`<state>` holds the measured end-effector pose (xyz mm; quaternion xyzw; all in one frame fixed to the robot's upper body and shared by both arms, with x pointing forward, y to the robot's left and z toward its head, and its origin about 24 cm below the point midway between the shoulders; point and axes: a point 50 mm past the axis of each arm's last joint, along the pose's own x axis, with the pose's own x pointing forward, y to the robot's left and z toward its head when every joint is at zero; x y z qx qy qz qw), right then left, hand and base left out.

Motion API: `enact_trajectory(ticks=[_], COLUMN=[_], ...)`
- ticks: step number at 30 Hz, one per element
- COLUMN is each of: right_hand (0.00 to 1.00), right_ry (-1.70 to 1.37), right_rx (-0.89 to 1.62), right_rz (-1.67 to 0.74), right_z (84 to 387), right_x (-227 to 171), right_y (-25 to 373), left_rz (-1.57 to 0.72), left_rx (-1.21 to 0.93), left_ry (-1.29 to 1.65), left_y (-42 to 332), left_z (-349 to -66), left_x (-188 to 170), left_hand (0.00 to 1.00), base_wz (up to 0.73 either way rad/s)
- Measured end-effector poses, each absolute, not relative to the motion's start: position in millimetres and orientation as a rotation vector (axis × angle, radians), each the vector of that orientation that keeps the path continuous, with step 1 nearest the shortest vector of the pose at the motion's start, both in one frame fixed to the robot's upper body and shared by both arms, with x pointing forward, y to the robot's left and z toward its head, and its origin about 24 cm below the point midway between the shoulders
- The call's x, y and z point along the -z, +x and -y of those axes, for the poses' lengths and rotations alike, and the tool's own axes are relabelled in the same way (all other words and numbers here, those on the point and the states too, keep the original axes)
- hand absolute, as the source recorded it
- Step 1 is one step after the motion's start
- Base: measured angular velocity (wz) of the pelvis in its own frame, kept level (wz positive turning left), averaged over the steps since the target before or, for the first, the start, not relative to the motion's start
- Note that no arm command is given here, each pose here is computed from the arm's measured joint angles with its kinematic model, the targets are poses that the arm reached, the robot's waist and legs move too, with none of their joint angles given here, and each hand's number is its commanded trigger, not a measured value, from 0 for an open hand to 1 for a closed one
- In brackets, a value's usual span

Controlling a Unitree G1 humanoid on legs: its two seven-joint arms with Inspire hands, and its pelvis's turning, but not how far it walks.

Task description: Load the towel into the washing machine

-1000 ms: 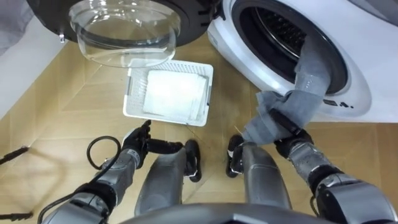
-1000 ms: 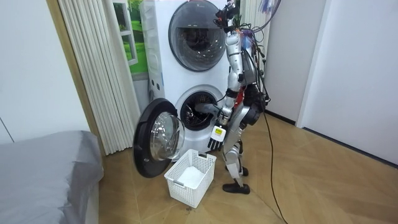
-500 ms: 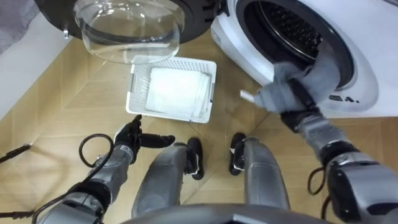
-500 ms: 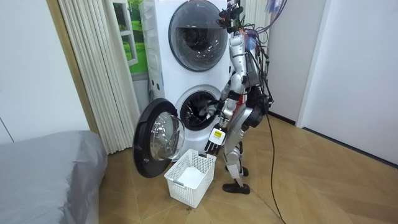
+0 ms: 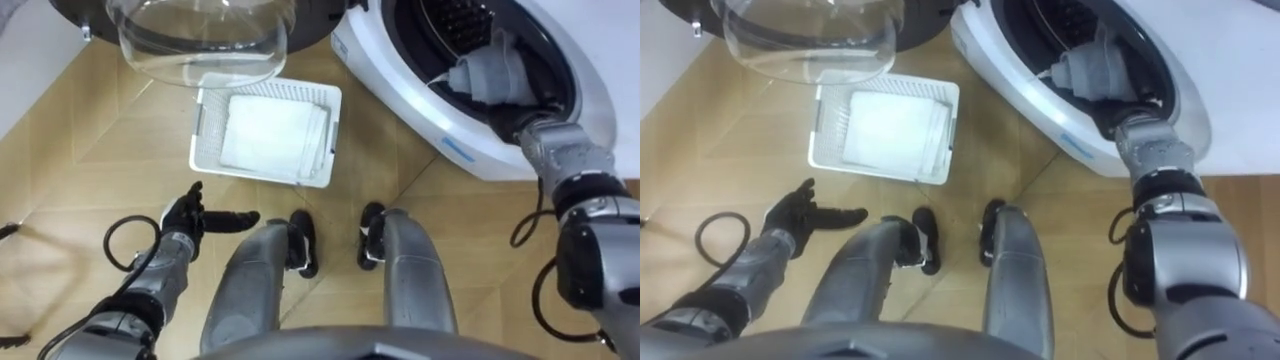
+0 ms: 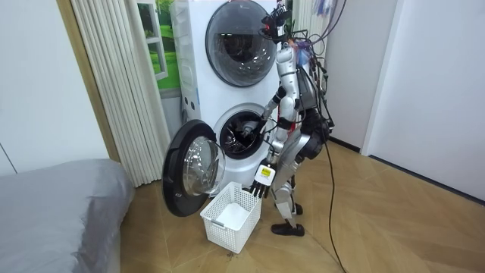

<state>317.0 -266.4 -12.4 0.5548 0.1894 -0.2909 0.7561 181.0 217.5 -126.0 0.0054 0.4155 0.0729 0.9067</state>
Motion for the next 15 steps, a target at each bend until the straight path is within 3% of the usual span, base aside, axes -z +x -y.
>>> enact_trajectory(ticks=[15], right_hand=[0.00], right_ry=[1.346], right_rx=[0.749], right_rz=[-0.408], right_z=[274.3], right_x=[0.5], right_y=[323.0], left_rz=[-0.892], left_rx=[-0.155], left_ry=[-0.004], left_y=[180.1], left_z=[-216.1], left_x=[127.2], left_hand=[0.00], base_wz=[0.00])
